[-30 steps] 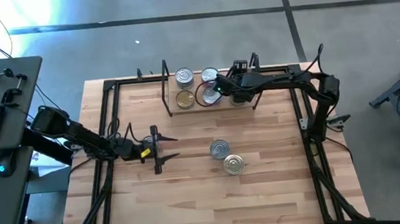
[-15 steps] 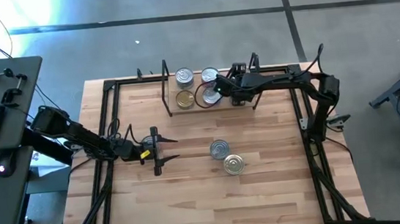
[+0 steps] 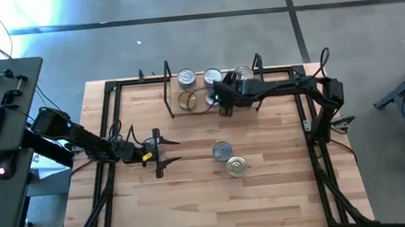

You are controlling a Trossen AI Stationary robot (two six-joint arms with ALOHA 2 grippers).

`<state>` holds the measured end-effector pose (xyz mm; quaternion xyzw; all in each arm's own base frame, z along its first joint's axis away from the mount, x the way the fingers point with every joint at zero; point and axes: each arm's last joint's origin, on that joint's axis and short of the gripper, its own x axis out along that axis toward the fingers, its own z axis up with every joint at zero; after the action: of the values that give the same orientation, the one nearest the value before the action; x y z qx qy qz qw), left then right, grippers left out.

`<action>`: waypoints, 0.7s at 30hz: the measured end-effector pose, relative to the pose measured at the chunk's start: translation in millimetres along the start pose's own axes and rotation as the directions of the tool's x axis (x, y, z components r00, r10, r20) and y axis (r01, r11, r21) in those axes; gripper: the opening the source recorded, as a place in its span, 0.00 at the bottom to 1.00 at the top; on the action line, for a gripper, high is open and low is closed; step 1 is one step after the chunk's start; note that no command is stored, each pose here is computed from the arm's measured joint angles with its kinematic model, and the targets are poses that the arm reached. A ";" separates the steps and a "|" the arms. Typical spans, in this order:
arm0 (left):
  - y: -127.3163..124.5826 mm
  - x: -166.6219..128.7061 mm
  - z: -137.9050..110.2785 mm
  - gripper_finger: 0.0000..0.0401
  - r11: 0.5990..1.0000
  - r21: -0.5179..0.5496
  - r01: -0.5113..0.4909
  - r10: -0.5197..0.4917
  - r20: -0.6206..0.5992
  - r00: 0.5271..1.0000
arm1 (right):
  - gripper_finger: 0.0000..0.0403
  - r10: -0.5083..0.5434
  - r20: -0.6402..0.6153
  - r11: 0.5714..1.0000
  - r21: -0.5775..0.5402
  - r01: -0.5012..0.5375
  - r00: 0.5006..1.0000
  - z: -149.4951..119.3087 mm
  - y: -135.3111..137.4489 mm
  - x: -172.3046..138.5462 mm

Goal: Stack canned seafood by type on shelf
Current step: Stack the green tuna can on top of the other green tuna can on the shelf

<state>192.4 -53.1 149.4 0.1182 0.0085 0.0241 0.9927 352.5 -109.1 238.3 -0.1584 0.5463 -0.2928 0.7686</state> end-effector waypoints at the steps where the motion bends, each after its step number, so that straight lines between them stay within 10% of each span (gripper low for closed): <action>1: -0.3 -0.1 0.0 0.60 1.000 -0.011 -0.003 0.003 -0.001 1.000 | 0.56 0.033 0.030 0.999 0.020 -0.034 0.999 1.6 8.9 -2.3; 12: -18.7 18.2 5.8 0.59 0.981 0.107 0.161 -0.144 -0.146 0.979 | 0.49 0.311 0.177 0.950 -0.038 -0.310 0.934 -19.9 138.6 -59.3; 21: -20.7 107.2 20.1 0.49 0.934 0.134 0.331 -0.228 -0.491 0.841 | 0.41 0.286 -0.167 0.953 0.149 -0.263 0.944 -67.0 156.6 -78.6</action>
<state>300.9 -72.6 162.8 0.2119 0.2673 -0.0949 0.9352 315.3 66.9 185.2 -0.0041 0.6132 -0.2299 0.7557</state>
